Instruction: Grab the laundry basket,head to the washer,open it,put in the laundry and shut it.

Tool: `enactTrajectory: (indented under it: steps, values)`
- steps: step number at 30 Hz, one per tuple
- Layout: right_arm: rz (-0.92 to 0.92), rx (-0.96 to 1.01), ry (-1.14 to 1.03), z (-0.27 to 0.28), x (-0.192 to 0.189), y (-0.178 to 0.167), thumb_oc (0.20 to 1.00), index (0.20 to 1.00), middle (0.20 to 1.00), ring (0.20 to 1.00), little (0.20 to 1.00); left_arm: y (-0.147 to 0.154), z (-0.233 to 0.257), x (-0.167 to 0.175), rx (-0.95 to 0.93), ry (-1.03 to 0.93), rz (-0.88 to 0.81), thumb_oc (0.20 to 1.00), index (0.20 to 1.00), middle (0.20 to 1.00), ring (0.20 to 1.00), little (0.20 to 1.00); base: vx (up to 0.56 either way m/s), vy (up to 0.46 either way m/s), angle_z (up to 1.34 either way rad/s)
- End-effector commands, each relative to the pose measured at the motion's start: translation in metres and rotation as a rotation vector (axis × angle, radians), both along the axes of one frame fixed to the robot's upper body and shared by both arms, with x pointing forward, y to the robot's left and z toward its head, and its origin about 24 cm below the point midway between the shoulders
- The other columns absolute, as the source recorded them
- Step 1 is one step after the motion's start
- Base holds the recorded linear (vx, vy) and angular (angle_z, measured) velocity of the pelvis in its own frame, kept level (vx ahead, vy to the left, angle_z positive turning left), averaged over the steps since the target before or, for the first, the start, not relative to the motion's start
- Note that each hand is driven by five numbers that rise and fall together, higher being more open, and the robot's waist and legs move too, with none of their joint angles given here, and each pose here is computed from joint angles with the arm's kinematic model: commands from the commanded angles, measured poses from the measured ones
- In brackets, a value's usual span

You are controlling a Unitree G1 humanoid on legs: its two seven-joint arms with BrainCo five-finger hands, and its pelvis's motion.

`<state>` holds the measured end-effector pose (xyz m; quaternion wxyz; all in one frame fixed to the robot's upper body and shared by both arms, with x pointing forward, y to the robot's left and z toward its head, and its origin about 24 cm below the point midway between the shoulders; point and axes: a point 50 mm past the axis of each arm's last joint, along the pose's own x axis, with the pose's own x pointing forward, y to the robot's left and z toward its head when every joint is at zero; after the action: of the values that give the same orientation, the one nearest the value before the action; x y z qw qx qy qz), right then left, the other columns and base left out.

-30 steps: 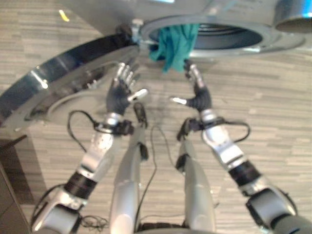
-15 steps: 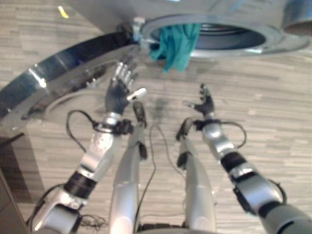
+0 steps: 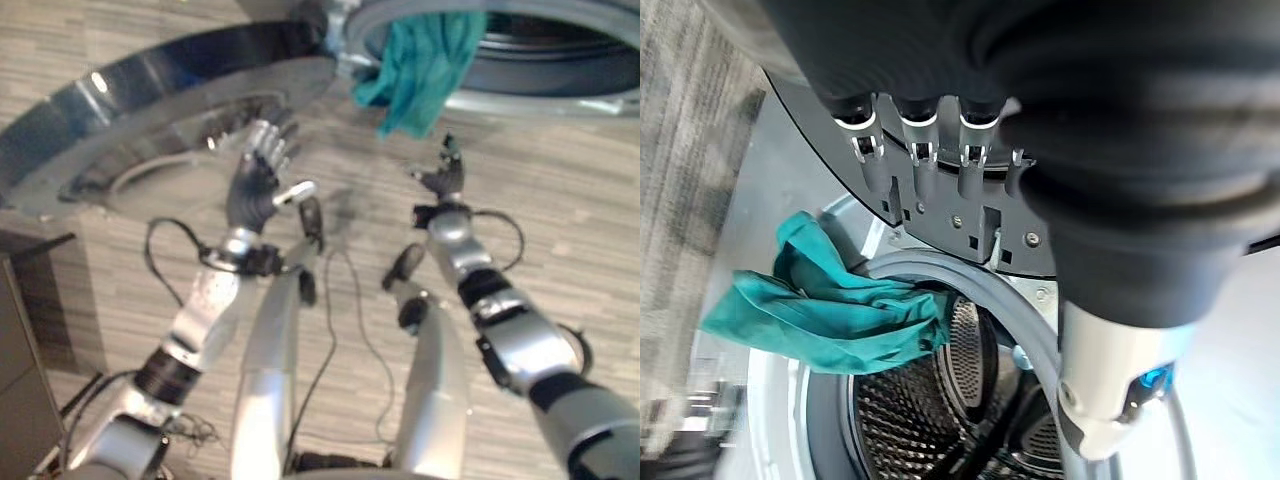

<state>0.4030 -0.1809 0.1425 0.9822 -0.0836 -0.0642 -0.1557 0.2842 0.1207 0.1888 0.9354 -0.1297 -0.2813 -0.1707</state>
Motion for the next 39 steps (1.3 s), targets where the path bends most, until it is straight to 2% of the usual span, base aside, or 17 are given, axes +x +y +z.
enactTrajectory:
  steps: [1, 9, 18, 25, 35, 39]
  values:
    - [-0.041, 0.008, 0.033, -0.014, -0.005, -0.009, 1.000, 1.000, 1.000, 1.000, 1.000, -0.010, 0.014, -0.015, -0.089, -0.070, -0.087, 1.000, 1.000, 1.000, 1.000, 1.000, 0.03, -0.029, 0.01]
    - [-0.141, 0.002, 0.102, -0.021, -0.005, -0.029, 1.000, 1.000, 1.000, 1.000, 1.000, -0.012, 0.018, -0.019, -0.146, -0.067, -0.131, 1.000, 1.000, 1.000, 1.000, 1.000, 0.02, -0.024, 0.02]
    - [-0.258, -0.091, 0.003, 0.049, 0.008, -0.059, 1.000, 1.000, 1.000, 1.000, 1.000, -0.017, 0.026, -0.027, -0.156, -0.099, -0.188, 1.000, 1.000, 1.000, 1.000, 1.000, 0.01, -0.014, 0.06]
    - [-0.310, -0.085, -0.014, 0.074, 0.008, -0.077, 1.000, 1.000, 1.000, 1.000, 1.000, -0.015, 0.031, -0.031, -0.147, -0.123, -0.207, 1.000, 1.000, 1.000, 1.000, 1.000, 0.03, 0.009, 0.05]
    - [-0.259, -0.058, -0.087, 0.098, 0.012, -0.068, 1.000, 1.000, 1.000, 1.000, 1.000, -0.017, 0.040, -0.034, -0.182, -0.159, -0.240, 1.000, 1.000, 1.000, 1.000, 1.000, 0.01, 0.009, 0.02]
    - [-0.180, -0.078, -0.137, 0.110, 0.014, -0.055, 1.000, 1.000, 1.000, 1.000, 1.000, -0.018, 0.041, -0.035, -0.198, -0.162, -0.263, 1.000, 1.000, 1.000, 1.000, 1.000, 0.02, 0.027, 0.03]
